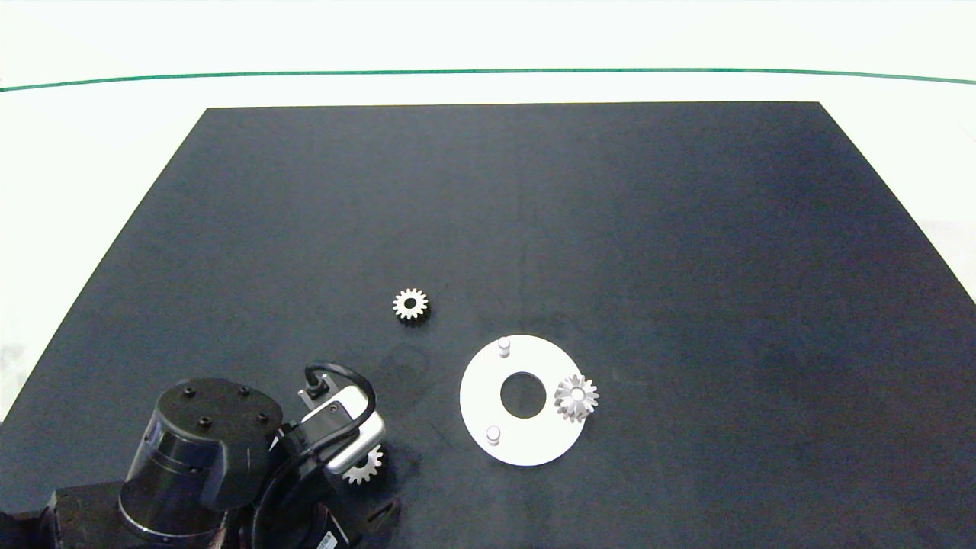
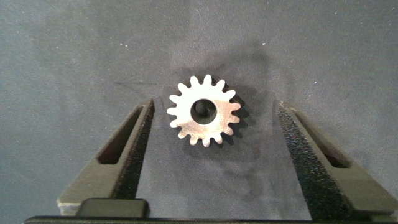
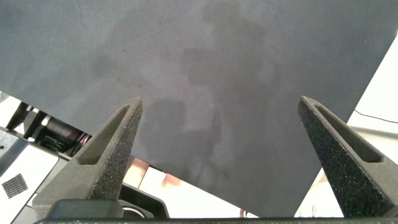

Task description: Install three planetary gears onto the carrier pins

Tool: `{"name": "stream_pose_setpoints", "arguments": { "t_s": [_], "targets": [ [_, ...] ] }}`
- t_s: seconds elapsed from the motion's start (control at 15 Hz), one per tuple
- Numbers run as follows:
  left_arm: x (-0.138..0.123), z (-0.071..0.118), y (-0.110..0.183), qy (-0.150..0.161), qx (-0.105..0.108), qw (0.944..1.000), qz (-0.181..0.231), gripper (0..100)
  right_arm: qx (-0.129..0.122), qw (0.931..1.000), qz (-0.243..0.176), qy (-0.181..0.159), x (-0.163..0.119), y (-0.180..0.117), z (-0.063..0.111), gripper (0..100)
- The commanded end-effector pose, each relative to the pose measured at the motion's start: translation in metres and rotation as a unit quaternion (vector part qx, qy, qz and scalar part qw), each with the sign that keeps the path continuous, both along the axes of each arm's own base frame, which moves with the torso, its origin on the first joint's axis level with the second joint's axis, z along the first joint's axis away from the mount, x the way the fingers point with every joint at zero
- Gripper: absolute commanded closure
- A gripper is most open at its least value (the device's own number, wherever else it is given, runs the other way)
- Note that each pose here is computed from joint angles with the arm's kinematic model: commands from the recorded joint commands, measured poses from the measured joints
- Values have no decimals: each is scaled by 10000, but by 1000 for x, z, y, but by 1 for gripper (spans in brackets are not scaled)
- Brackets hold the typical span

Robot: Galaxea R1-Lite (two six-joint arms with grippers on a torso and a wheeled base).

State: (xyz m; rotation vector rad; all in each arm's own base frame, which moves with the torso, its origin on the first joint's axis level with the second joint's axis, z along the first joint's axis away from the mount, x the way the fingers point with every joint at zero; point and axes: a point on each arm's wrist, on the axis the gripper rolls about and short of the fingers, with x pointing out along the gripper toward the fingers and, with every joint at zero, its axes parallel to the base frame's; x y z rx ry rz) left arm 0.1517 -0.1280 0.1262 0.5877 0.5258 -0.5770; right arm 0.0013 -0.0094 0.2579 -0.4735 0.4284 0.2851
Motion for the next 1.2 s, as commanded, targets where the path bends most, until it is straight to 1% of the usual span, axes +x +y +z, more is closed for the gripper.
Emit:
{"name": "stream_pose_setpoints", "arguments": {
  "t_s": [0.07, 0.53, 0.87, 1.0, 1.2],
  "targets": [
    [1, -1, 0, 3, 29, 10000, 11, 27, -29, 10000, -2, 18, 0, 0, 0, 0],
    [2, -1, -1, -17, 19, 10000, 6, 42, -29, 10000, -2, 18, 0, 0, 0, 0],
    [2, 0, -1, -29, 7, 10000, 17, 51, -29, 10000, -2, 18, 0, 0, 0, 0],
    [3, -2, -2, -6, 27, 10000, 17, 55, -24, 10000, -2, 12, 0, 0, 0, 0],
    [5, -4, -4, -54, -8, 10000, 12, 61, -16, 10000, -3, 0, -1, 0, 0, 0]
  ]
}}
